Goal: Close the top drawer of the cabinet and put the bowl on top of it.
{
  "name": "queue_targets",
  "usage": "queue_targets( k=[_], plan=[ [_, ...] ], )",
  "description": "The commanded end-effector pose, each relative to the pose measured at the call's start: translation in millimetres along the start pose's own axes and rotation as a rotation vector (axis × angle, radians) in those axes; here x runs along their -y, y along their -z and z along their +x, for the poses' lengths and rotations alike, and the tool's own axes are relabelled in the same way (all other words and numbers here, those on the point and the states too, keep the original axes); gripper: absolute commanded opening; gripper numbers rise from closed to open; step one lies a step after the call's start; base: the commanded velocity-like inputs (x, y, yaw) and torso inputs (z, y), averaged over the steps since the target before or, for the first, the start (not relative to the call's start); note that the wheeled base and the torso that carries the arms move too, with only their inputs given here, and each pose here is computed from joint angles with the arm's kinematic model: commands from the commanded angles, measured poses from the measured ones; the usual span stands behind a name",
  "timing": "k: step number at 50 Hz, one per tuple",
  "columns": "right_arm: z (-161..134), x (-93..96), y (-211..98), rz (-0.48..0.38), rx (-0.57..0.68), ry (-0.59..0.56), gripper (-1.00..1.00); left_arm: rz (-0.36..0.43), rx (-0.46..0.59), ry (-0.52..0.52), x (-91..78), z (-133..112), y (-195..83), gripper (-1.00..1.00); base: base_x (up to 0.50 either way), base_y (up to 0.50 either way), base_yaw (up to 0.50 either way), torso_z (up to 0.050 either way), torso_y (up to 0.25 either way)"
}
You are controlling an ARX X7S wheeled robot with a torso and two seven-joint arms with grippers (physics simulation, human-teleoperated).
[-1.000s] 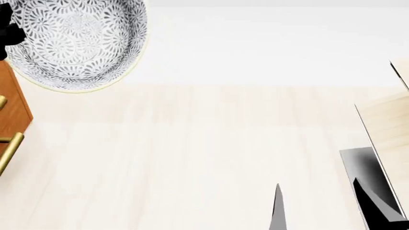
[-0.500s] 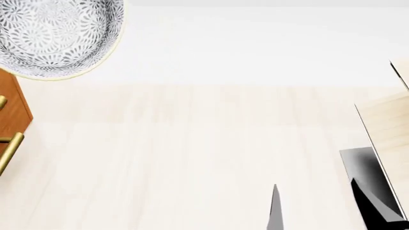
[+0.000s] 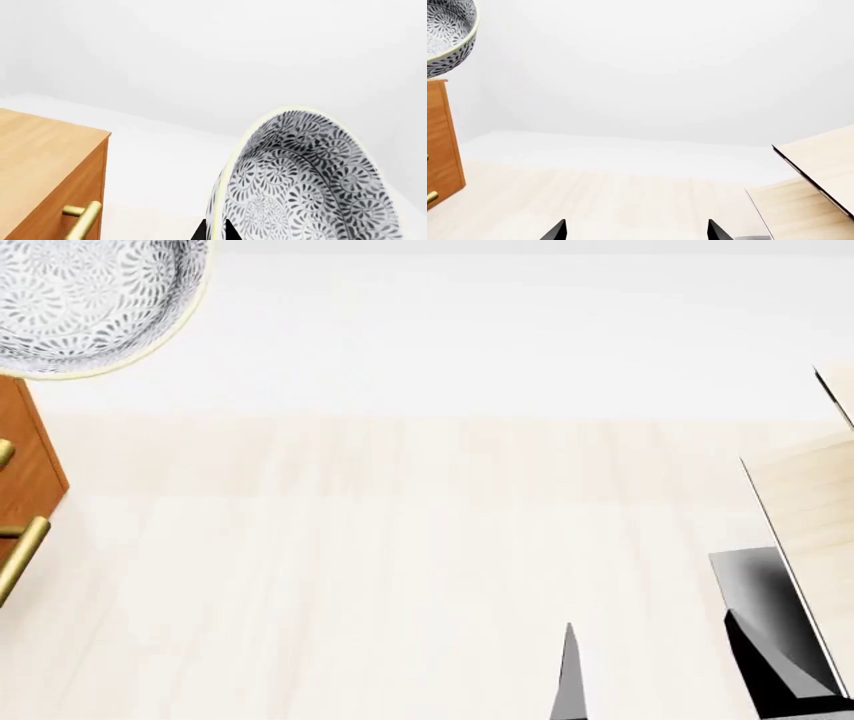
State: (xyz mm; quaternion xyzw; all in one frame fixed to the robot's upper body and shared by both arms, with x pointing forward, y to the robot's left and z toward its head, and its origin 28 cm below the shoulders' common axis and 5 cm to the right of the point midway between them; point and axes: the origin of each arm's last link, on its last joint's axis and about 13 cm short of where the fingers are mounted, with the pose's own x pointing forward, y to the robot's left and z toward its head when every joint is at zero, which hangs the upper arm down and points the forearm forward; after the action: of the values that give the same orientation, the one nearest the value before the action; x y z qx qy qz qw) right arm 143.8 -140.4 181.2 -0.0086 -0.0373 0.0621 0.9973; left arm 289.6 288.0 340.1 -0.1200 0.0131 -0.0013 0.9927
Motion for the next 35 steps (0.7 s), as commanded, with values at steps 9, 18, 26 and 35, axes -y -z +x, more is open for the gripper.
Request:
queue_targets(
  k=[9, 18, 26, 35],
  plan=[
    [1.4, 0.7, 2.1, 0.006, -0.004, -0.001, 1.00, -0.049, 0.006, -0.086, -6.3, 4.1, -2.7, -1.00, 0.00, 0.00, 0.00, 0.000, 0.001],
    [1.1, 2.1, 3.4, 0.009, -0.004, 0.005, 1.00, -0.055, 0.007, -0.101, -5.2, 4.9, -6.6, -1.00, 0.00, 0.00, 0.00, 0.000, 0.000],
    [1.1, 2.2, 3.9, 0.010, -0.006, 0.004, 1.00, -0.063, 0.020, -0.148, -8.5, 7.3, -9.8, -1.00, 0.00, 0.00, 0.00, 0.000, 0.001],
    [0.9, 2.9, 5.6, 0.011, -0.006, 0.007, 1.00, -0.060, 0.029, -0.189, -11.3, 7.6, -11.6, -1.00, 0.00, 0.00, 0.00, 0.000, 0.000]
  ],
)
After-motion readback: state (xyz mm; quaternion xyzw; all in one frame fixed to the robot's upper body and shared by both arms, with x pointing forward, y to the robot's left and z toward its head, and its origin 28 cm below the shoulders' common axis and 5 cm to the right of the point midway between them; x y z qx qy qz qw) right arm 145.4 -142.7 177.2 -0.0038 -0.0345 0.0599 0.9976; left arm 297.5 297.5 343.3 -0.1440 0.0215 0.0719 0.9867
